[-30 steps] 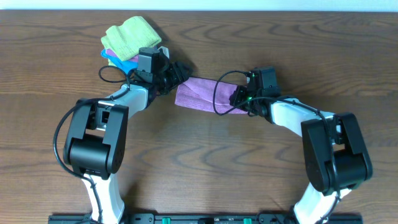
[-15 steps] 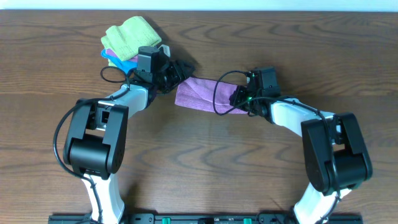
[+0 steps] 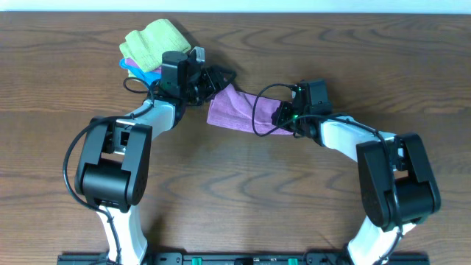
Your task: Fold the cloth
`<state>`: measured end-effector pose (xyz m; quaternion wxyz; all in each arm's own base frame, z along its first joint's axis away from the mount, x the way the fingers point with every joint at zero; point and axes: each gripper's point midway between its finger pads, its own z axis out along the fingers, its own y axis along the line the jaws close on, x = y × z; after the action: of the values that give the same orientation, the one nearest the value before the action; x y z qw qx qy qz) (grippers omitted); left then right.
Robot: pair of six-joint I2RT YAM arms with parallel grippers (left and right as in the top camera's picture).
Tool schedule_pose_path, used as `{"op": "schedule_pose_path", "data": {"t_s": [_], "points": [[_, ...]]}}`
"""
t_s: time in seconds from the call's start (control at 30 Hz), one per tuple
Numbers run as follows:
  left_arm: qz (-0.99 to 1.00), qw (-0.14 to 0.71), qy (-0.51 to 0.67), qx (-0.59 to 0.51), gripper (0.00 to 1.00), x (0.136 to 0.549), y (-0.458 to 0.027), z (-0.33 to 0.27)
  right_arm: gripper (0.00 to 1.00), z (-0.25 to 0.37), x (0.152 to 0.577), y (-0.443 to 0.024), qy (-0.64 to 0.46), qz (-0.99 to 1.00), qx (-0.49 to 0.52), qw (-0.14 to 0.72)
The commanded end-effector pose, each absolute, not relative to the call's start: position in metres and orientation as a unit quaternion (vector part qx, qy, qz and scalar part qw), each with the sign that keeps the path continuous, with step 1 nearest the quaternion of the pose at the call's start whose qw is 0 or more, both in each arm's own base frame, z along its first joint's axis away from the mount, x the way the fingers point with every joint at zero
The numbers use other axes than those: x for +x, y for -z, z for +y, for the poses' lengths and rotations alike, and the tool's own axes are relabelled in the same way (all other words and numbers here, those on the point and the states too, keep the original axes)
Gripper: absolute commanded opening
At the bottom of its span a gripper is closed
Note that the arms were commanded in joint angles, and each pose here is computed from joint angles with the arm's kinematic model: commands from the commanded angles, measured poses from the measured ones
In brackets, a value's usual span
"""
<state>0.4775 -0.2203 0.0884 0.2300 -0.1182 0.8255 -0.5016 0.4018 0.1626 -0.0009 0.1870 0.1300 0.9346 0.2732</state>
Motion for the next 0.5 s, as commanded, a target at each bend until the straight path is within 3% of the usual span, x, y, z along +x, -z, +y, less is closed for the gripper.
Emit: {"op": "schedule_pose_path", "data": {"t_s": [0.0,0.47], "points": [[0.808,0.217,0.535,-0.114,0.60,0.476,-0.104,-0.230,0.02,0.156,0.391,0.017,-0.241,0.946,0.130,0.174],[0.744,0.222,0.626,-0.071,0.59,0.473,-0.161,-0.246,0.02,0.156,0.391,0.018,-0.241,0.946,0.130,0.173]]}}
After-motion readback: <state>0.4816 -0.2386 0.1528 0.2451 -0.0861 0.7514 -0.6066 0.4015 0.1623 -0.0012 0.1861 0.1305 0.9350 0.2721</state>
